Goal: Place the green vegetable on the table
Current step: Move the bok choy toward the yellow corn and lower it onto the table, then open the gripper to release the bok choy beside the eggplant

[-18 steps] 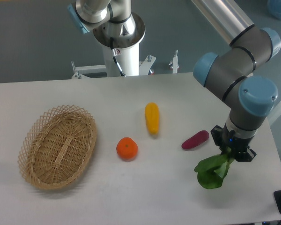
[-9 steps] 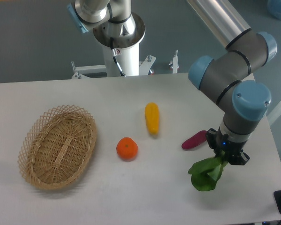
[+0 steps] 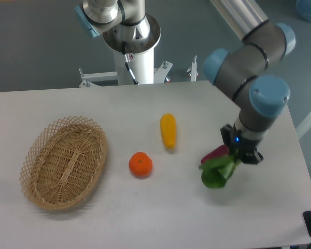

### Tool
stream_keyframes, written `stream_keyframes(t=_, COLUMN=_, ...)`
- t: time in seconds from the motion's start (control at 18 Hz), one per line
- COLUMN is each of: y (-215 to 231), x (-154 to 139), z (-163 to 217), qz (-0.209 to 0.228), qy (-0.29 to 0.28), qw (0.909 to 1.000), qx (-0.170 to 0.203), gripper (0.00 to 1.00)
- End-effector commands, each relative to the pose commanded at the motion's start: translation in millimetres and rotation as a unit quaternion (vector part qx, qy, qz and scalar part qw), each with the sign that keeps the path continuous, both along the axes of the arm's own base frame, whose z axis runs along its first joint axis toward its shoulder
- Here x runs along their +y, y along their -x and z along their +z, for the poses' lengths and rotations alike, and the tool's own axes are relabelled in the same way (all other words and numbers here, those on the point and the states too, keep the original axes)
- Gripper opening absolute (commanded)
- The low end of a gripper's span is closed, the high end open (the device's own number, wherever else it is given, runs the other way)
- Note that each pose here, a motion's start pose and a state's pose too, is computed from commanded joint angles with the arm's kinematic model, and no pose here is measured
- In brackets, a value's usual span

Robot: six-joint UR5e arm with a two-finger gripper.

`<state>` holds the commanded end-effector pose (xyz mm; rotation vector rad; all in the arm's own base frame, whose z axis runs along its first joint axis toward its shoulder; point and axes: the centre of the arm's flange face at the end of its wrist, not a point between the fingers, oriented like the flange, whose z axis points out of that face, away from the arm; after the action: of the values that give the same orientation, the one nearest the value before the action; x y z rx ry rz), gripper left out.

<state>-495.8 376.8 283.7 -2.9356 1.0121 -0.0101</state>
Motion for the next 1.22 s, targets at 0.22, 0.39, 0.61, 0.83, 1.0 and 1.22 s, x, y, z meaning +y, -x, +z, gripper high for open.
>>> stream_keyframes(t=0.22, y=-28.7, x=-8.0, z=-23.1, qz=-0.022, qy=0.01, qw=0.9996, qx=-0.015, gripper=0.12)
stream_keyframes(t=0.39, y=-41.3, x=-14.0, z=-31.8, qz=-0.026, qy=0.015, qw=0.9992, qx=-0.025, gripper=0.23)
stream_keyframes(t=0.61, y=-42.9, x=-14.3, z=-33.0, qz=-0.025, qy=0.014, qw=0.9992, qx=-0.028, gripper=0.58)
stream_keyframes(t=0.83, y=-40.0, x=-11.4, z=-22.6, qz=-0.016, qy=0.012, qw=0.9996, qx=-0.018, gripper=1.0)
stream_keyframes(t=1.0, y=-19.3, x=-6.3, z=0.7, qz=-0.012, qy=0.003, qw=0.9999, qx=0.01, gripper=1.0)
stream_keyframes(t=1.22, y=2.1, x=4.4, z=19.7, qz=-0.004, qy=-0.011, qw=0.9994, qx=0.032, gripper=1.0)
